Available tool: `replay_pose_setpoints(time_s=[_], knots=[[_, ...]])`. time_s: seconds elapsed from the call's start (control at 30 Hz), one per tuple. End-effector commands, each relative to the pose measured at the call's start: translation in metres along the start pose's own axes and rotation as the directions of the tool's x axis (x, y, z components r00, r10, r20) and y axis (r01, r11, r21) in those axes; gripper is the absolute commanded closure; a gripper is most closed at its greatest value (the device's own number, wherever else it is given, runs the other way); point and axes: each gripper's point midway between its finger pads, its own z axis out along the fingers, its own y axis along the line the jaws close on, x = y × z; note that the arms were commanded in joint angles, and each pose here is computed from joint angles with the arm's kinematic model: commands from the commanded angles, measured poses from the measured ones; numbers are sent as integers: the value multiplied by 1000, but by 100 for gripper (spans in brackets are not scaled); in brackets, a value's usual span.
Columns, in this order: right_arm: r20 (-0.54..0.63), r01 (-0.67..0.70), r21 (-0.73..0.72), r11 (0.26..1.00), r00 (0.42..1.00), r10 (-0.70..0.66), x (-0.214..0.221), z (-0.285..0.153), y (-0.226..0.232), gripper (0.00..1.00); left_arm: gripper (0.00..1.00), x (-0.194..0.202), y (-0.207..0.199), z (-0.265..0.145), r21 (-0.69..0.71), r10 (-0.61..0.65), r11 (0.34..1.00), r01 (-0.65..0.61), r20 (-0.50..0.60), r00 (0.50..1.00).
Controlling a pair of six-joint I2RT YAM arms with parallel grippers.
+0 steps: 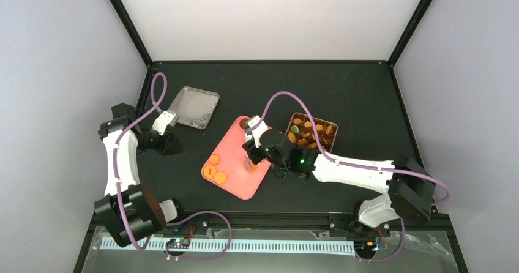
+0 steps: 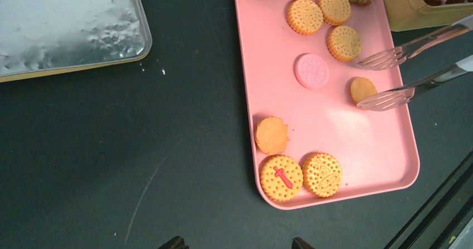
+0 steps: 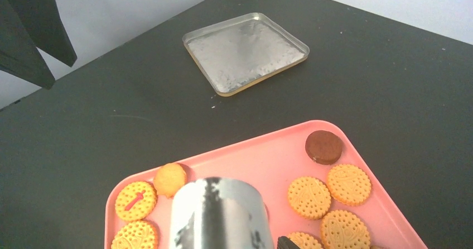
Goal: Pack the cookies
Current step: Pick up the fake cookies from the plate.
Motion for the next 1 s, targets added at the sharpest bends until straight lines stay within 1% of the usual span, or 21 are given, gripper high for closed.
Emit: replay_pose_setpoints(time_s=[0.0, 0.2, 0.43, 0.5, 0.8, 0.97], knots=[[22, -7, -3, 1000, 1000, 7, -1, 6, 4, 64, 50, -2, -2, -4, -3, 12, 1000, -12, 15, 1000], [7, -14, -34, 999, 1000, 15, 4, 10, 11, 65, 50, -1, -1, -4, -7, 13, 1000, -13, 11, 1000], [9, 0, -37, 999, 1000, 1, 2, 14, 16, 65, 50, -1, -2, -4, -2, 9, 1000, -9, 12, 1000], [9, 6, -37, 999, 1000, -6, 1, 14, 16, 67, 50, -2, -2, -4, -5, 11, 1000, -11, 12, 1000], [37, 20, -20, 1000, 999, -19, -12, 7, 14, 84, 50, -2, -1, -3, -2, 7, 1000, -7, 11, 1000], [104, 28, 36, 999, 994, -32, -40, -15, 2, 86, 50, -3, -1, -6, -9, 16, 1000, -16, 14, 1000]])
